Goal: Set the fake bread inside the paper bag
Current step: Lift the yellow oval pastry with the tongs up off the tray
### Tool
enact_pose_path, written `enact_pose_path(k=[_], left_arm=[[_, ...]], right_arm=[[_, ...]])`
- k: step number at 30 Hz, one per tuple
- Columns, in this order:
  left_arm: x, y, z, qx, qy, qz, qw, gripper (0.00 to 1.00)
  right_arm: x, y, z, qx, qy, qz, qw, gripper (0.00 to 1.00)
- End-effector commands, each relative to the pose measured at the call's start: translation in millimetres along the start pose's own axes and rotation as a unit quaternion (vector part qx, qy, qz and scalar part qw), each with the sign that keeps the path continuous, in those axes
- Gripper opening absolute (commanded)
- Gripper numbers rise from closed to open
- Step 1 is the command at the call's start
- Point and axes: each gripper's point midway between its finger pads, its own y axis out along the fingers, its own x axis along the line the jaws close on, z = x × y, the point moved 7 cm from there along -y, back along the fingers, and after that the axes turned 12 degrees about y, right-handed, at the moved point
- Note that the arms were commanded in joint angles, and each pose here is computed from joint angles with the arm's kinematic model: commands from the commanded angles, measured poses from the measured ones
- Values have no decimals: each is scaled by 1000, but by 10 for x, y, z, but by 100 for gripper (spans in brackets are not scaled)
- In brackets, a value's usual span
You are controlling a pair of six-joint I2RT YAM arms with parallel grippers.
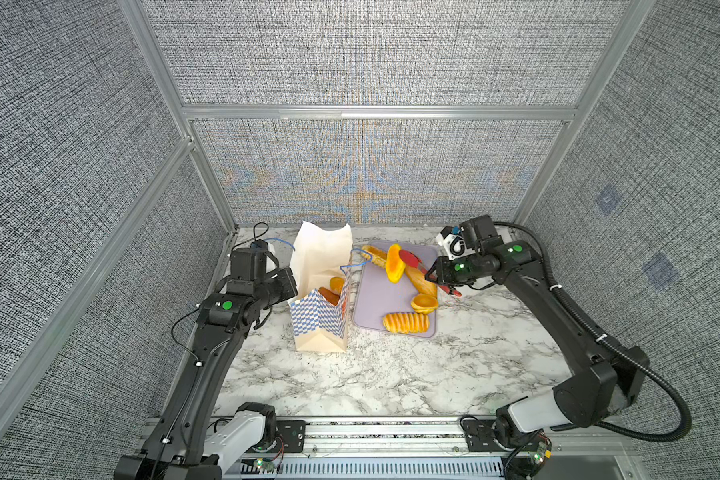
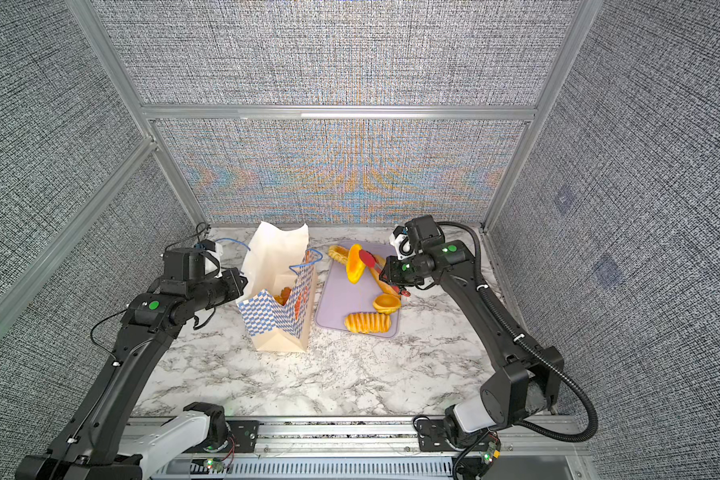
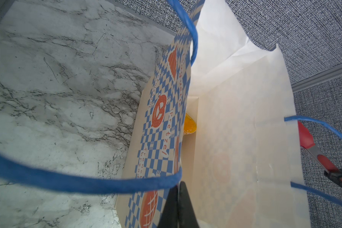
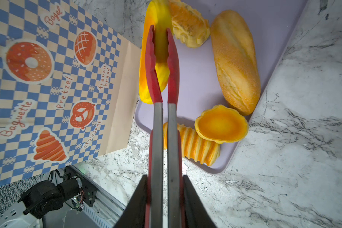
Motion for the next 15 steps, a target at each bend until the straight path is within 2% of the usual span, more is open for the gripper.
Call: enact_pose_path(k=[1,15], left_arm=[[3,-20,-14,-4,-1,-4,1000,0],[-7,-23,-36,-6,-1,-2,1000,0]], right_arm=[[68,-79,-21,-7,-2,-17,1000,28],[294,-358,-141,-52,-10,-71,996,27]])
